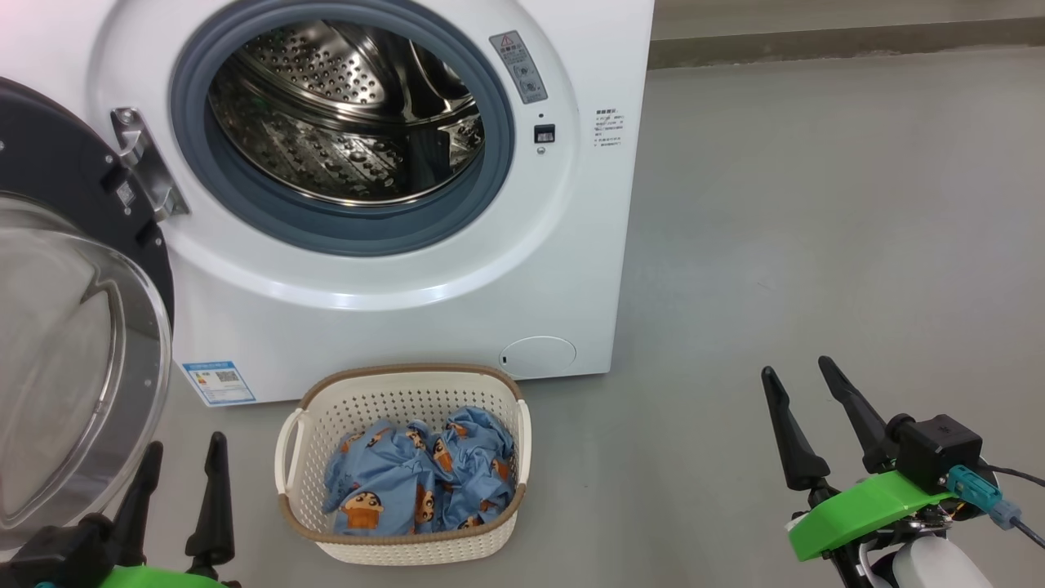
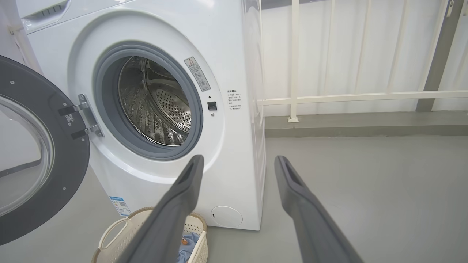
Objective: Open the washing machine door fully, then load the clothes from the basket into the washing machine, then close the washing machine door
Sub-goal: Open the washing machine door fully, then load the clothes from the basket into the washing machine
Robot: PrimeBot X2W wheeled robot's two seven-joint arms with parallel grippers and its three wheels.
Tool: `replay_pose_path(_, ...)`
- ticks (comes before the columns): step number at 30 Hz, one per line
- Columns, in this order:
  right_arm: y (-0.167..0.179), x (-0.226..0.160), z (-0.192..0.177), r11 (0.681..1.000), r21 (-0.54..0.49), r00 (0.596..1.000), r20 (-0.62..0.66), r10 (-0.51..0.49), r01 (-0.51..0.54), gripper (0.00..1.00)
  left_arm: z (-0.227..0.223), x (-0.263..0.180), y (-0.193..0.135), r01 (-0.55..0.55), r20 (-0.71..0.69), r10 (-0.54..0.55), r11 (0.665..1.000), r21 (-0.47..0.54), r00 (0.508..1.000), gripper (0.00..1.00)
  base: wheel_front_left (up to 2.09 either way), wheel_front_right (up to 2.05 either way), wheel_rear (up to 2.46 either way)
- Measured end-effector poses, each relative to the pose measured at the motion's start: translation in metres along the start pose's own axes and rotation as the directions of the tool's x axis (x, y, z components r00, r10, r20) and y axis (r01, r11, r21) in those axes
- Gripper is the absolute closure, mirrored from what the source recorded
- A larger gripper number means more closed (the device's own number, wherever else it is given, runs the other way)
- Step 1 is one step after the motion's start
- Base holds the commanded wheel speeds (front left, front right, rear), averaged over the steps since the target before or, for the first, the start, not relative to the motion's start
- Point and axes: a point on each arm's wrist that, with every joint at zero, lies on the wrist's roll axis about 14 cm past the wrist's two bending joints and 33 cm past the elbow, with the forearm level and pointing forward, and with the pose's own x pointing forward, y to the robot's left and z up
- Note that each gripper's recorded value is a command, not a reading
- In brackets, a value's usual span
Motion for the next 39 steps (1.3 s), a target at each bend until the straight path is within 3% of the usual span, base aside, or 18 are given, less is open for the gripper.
replay_pose_path(29,0.0001,0.0008,-0.0016,1.000,0.000,1.000,-0.004,-0.001,0.001,0.00,-0.0012,0.0007,-0.0021,0.007,-0.002,-0.007,1.000,0.001,1.000,0.00,0.00,0.00,0.00)
replay_pose_path(39,0.0007,0.0009,-0.0018,1.000,0.003,1.000,-0.004,0.000,0.000,0.00,-0.0018,0.0005,-0.0021,0.007,-0.004,-0.007,1.000,0.002,1.000,0.00,0.81,-0.81,0.00)
